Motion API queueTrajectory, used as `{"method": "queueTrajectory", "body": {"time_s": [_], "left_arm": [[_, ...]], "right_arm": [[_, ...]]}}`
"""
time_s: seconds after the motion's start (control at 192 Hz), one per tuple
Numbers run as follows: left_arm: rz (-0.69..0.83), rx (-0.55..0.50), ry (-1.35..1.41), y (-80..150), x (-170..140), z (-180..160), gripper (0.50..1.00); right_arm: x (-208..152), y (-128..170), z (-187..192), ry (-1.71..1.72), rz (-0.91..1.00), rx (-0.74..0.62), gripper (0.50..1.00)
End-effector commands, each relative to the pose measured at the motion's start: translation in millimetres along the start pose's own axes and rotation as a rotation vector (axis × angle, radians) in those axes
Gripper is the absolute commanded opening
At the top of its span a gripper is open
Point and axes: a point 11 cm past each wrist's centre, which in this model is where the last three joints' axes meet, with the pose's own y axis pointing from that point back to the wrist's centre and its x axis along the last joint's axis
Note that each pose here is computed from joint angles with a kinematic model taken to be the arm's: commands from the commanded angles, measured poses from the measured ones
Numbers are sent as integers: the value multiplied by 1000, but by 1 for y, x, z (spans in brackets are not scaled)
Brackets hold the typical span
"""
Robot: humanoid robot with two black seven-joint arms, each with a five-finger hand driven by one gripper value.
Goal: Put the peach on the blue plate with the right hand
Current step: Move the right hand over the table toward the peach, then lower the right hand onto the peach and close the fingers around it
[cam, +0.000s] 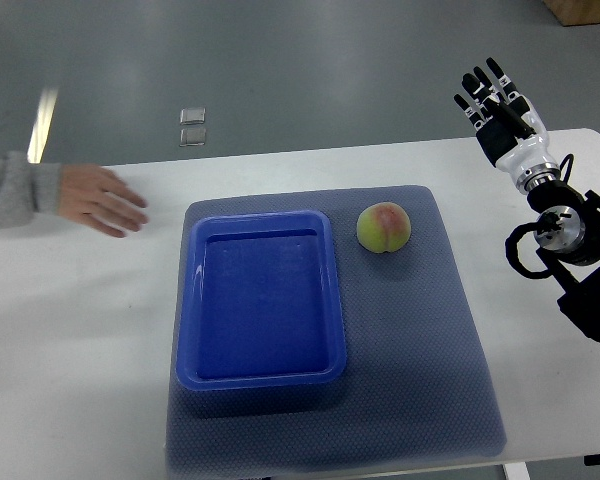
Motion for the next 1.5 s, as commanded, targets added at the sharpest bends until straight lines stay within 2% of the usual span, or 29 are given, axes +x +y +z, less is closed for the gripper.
{"method": "queueTrajectory", "body": {"time_s": [0.0,0.433,0.605,0.61,0.694,0.746,0.751,0.762,0.824,0.877,0.882,0.955,1.002,1.007,1.038,1.096,1.148,1.153,1.247,1.497], "left_arm": [[-2,0,0,0,0,0,1000],[-11,-1,-2,0,-3,0,1000],[-15,-1,-3,0,-5,0,1000],[-24,-1,-4,0,-6,0,1000],[-34,-1,-4,0,-8,0,1000],[-34,-1,-4,0,-8,0,1000],[-37,-1,-5,0,-8,0,1000],[-37,-1,-5,0,-8,0,1000],[-35,-1,-4,0,-8,0,1000],[-35,-1,-4,0,-8,0,1000],[-37,-1,-6,0,-8,0,1000],[-38,-2,-7,0,-9,1,1000],[-38,-2,-7,0,-9,1,1000],[-38,-1,-5,0,-9,0,1000],[-40,-1,-5,0,-9,0,1000],[-46,-3,-6,0,-10,1,1000],[-46,-3,-6,0,-10,1,1000],[-56,-2,-8,0,-13,1,1000],[-66,-2,-9,0,-16,1,1000],[-78,-2,-10,0,-21,1,1000]], "right_arm": [[0,0,1,3,1,-3,930],[-3,-1,1,38,-19,-19,928],[-15,-3,1,268,-130,-100,928],[-25,-4,4,403,-196,-142,930],[-52,-10,11,625,-344,-209,930],[-52,-10,11,625,-345,-209,930],[-64,-12,13,749,-432,-247,930],[-66,-12,13,772,-451,-257,930],[-78,-13,14,873,-549,-307,930],[-78,-13,14,873,-549,-307,930],[-89,-14,12,944,-621,-343,930],[-96,-15,12,1083,-694,-416,930],[-96,-15,12,1083,-694,-416,930],[-97,-17,14,1202,-717,-483,930],[-97,-17,16,1276,-726,-531,930],[-97,-19,17,1380,-734,-596,930],[-97,-19,17,1380,-734,-596,930],[-95,-20,15,1471,-728,-654,930],[-81,-20,5,1590,-687,-737,930],[-77,-12,17,1605,-696,-782,930]]}}
